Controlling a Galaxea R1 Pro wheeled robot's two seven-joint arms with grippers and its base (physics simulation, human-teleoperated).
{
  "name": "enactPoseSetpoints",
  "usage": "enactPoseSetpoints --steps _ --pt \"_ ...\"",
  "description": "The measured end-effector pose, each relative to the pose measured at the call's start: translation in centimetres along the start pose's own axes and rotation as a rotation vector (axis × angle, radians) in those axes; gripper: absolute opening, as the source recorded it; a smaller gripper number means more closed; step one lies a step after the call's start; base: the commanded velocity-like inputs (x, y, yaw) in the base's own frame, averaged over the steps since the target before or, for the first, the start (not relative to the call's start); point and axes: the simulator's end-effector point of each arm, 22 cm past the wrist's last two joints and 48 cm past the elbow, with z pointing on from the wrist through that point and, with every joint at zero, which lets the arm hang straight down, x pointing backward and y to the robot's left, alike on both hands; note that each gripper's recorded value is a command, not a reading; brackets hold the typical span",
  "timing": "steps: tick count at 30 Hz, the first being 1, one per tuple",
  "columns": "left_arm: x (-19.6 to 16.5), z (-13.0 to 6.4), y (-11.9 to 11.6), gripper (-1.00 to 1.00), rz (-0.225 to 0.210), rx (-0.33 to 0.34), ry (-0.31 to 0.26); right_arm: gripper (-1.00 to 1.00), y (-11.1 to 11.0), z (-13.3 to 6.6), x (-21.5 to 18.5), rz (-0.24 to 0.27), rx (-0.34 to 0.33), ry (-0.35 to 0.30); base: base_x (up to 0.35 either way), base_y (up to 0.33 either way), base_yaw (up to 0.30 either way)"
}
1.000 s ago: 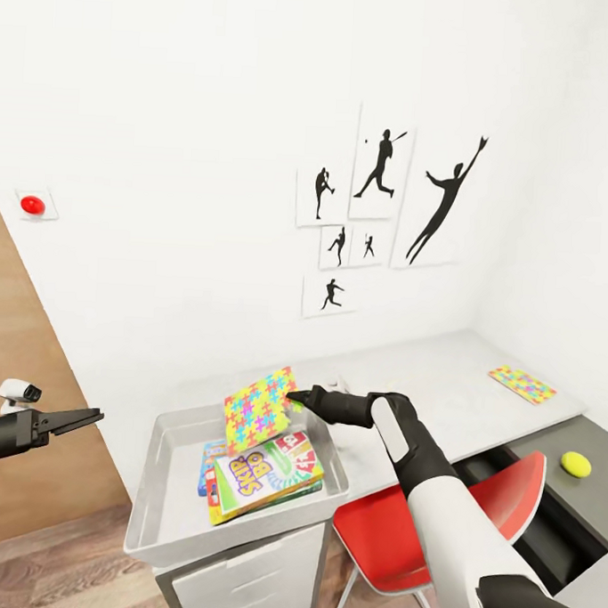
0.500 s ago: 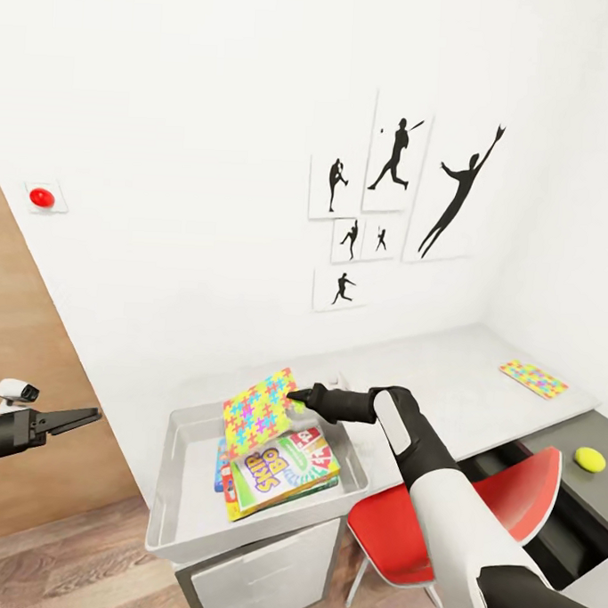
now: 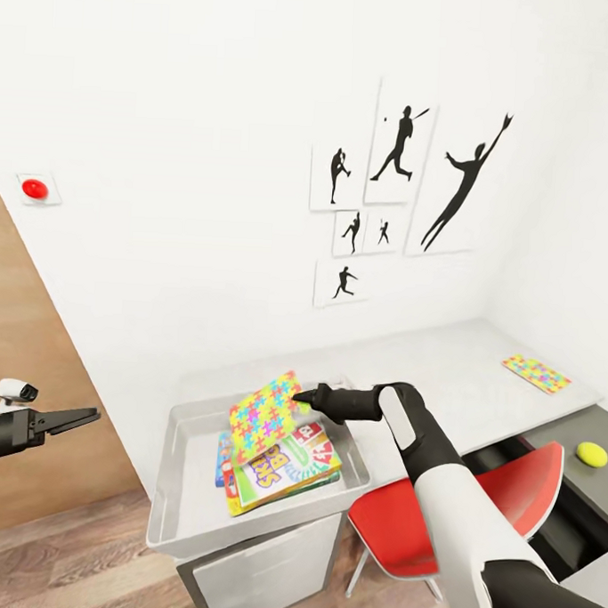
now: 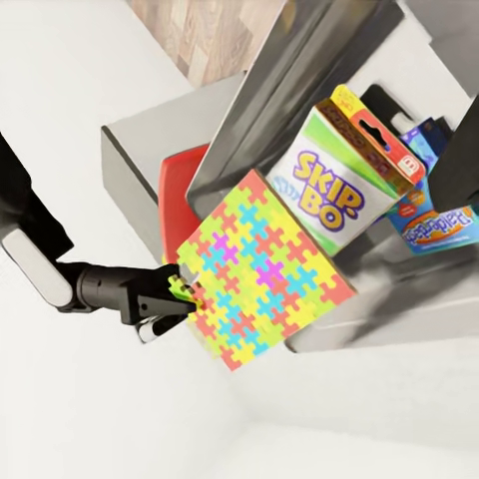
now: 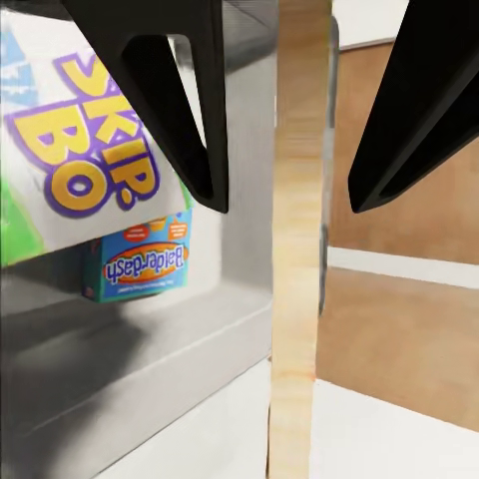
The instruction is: Put all the toys in the child's room - the three board games (two on the bed and one on the table), the two jigsaw puzzles on the table, and the tennis ball on the table - inside the toy box on the table in the child's room.
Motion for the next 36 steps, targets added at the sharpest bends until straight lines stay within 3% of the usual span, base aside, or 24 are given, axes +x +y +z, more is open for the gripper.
enactPoseSetpoints --steps 36 --pt "1.3 0.9 2.4 1.00 -0.033 -0.018 0.029 -1.00 -4.4 1.3 1.4 0.066 0.042 0.045 0.000 0.000 0.000"
